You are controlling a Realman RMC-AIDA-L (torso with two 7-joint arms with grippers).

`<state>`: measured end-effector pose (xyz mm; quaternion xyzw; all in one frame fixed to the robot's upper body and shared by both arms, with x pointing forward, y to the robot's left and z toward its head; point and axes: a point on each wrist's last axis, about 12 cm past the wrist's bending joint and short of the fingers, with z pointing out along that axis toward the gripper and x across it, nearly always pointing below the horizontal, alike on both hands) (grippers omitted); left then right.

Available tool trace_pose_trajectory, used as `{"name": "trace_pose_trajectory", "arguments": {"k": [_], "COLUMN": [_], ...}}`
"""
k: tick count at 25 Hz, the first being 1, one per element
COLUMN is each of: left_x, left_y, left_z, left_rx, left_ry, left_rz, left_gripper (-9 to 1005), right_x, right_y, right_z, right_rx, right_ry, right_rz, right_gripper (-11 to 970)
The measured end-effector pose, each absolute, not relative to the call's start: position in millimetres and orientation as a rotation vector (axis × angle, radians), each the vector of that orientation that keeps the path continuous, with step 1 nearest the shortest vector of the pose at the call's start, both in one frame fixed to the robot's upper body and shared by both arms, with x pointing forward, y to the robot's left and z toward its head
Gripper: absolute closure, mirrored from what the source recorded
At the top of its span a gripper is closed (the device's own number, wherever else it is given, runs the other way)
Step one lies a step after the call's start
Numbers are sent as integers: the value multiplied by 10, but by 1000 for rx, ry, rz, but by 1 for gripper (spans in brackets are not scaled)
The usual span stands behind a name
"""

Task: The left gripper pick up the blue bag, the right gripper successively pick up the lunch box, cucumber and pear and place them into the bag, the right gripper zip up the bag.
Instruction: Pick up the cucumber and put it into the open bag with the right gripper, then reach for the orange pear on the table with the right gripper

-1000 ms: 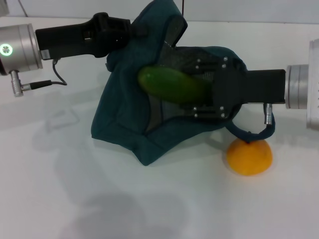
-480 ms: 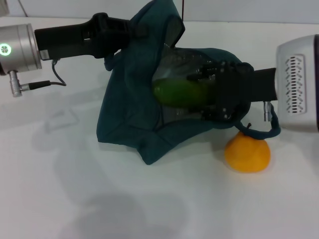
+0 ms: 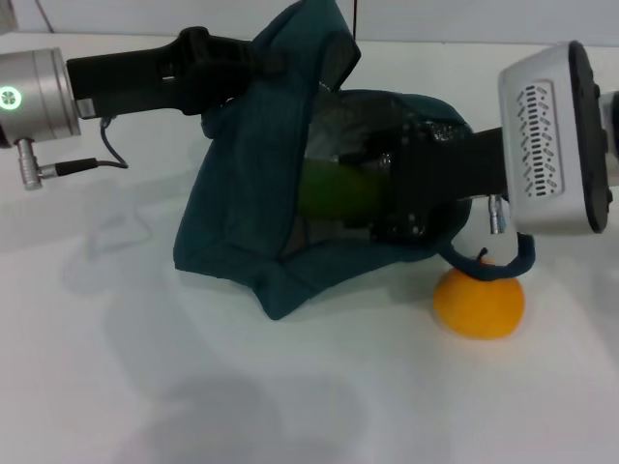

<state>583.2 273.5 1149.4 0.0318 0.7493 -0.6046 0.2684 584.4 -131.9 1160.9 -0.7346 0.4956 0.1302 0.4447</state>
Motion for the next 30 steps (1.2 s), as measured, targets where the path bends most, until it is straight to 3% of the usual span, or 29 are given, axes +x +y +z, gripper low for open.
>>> {"name": "trace_pose_trajectory", "arguments": {"k": [12,22,30], "left_x": [5801,5808,5844], "left_y": [2768,2801,2823], "left_z": [11471,11415,11274], "left_rx": [80,48,3], "left_ry": [2022,2022,2080], "left_rz": [-1630,-1581,-1476], "left_gripper": [922,922,922], "right_x": [5756,5721,5681], "right_y": [-1295,-1745,-2172], "right_z": [11643,11835,11824], "right_rx": [-1688,-1398,-1219], "right_ry": [1231,1262,1341], "right_rz": [396,469,489], "right_gripper": [312,200,203]}}
